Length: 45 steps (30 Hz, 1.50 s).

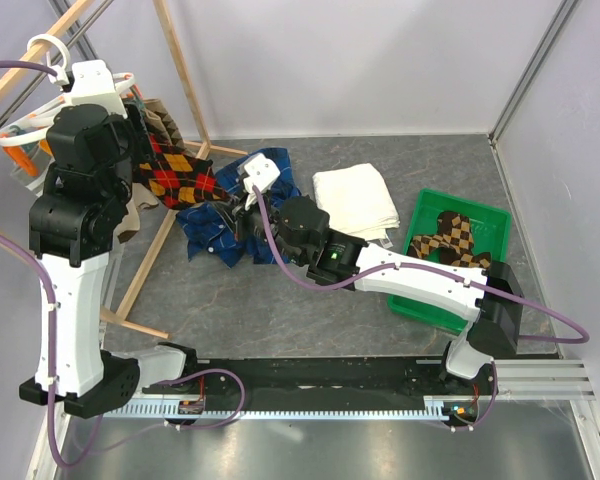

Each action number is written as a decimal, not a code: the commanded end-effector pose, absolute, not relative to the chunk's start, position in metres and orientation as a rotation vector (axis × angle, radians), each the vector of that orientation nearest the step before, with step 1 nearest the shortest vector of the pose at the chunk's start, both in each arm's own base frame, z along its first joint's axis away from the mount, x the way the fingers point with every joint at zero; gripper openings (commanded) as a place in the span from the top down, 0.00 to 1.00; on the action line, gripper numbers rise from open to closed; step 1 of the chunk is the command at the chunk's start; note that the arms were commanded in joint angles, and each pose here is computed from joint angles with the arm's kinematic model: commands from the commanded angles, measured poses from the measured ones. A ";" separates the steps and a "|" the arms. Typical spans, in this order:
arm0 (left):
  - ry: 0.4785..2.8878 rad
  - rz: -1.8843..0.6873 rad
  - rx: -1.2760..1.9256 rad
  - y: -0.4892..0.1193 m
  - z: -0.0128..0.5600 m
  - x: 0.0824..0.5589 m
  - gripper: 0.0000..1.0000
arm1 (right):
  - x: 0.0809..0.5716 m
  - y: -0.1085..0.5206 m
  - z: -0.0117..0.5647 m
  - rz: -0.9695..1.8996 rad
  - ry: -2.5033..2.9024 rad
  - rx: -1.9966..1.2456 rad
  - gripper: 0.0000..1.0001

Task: Remove the socks clipped to the hanger
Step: Remove the sock from the hanger.

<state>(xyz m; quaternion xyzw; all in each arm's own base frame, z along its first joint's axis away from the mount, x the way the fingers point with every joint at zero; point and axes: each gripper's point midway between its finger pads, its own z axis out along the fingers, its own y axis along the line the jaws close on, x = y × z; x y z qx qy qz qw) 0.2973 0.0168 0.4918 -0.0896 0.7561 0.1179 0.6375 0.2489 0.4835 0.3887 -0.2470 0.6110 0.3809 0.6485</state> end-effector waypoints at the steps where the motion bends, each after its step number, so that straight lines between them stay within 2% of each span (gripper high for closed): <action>1: 1.657 0.297 -0.230 0.026 0.514 0.294 0.39 | 0.246 0.481 0.408 0.917 1.345 -0.540 1.00; 9: 1.625 0.306 -0.260 0.030 0.522 0.294 0.39 | 0.230 0.493 0.404 0.957 1.315 -0.653 1.00; 20: 1.605 0.388 -0.339 0.047 0.527 0.285 0.40 | 0.192 0.509 0.403 0.745 1.245 -0.792 1.00; 36: 1.600 0.419 -0.385 0.052 0.526 0.291 0.46 | 0.161 0.522 0.398 0.690 1.207 -0.862 1.00; 41: 1.593 0.427 -0.382 0.053 0.530 0.292 0.53 | 0.159 0.526 0.396 0.687 1.204 -0.871 1.00; 44: 1.584 0.426 -0.387 0.053 0.532 0.292 0.62 | 0.158 0.527 0.394 0.686 1.204 -0.875 1.00; 45: 1.581 0.424 -0.387 0.053 0.533 0.292 0.68 | 0.157 0.528 0.393 0.688 1.204 -0.878 1.00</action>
